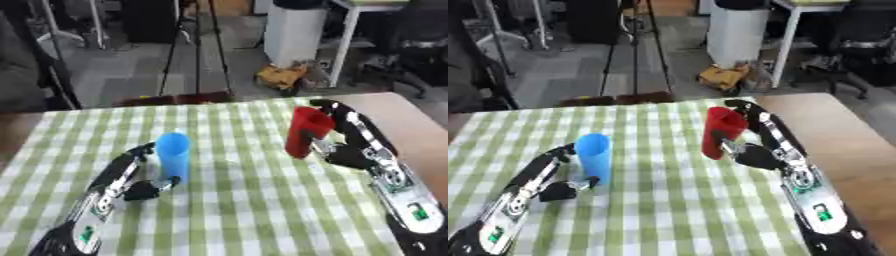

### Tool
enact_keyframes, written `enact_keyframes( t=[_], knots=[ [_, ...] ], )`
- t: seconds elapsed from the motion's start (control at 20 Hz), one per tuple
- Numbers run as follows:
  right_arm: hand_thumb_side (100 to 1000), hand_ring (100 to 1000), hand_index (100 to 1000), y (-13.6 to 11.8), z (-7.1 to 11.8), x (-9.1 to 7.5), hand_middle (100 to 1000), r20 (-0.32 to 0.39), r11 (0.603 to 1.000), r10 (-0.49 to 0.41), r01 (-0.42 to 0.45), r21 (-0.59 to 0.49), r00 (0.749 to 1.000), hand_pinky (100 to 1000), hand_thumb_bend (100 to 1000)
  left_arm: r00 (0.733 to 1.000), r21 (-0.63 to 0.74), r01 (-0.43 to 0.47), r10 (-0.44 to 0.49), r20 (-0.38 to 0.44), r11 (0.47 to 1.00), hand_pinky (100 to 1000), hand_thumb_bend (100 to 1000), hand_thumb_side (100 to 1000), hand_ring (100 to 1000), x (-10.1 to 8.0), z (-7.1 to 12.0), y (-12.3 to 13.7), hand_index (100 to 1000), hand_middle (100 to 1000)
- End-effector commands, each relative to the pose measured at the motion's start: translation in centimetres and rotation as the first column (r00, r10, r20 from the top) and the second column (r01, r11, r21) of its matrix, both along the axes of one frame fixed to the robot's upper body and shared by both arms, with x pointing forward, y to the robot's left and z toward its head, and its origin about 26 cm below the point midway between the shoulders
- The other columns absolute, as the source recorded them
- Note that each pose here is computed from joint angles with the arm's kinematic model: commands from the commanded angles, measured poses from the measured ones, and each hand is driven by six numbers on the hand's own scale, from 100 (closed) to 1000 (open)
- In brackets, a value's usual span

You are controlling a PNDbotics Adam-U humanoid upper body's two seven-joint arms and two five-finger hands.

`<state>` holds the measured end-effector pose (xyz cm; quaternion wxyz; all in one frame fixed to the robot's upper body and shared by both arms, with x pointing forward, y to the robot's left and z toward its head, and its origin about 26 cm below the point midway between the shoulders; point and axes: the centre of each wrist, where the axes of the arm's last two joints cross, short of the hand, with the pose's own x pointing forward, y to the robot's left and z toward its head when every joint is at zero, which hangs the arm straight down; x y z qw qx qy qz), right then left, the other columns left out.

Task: Pour the contents of one cup into another cup.

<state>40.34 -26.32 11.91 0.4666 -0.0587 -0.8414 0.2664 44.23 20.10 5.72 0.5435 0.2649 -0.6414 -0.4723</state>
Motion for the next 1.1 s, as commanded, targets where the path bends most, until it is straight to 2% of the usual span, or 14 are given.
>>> enact_keyframes(
  t=[0.05,1.1],
  knots=[
    [306,608,862,-0.17,1.28,0.24,555,0.036,1.0,0.004,-0.004,-0.001,0.999,680,338,0.999,-0.022,0.003,-0.002,0.042,1.0,815,590,636,824,0.6,1.44,-0.33,956,851],
    [302,607,863,-0.01,1.34,0.31,555,0.04,1.0,0.008,-0.009,0.004,0.999,681,359,0.999,-0.095,0.011,-0.007,0.049,0.995,798,587,657,823,1.0,2.41,-0.96,962,857]
  ],
)
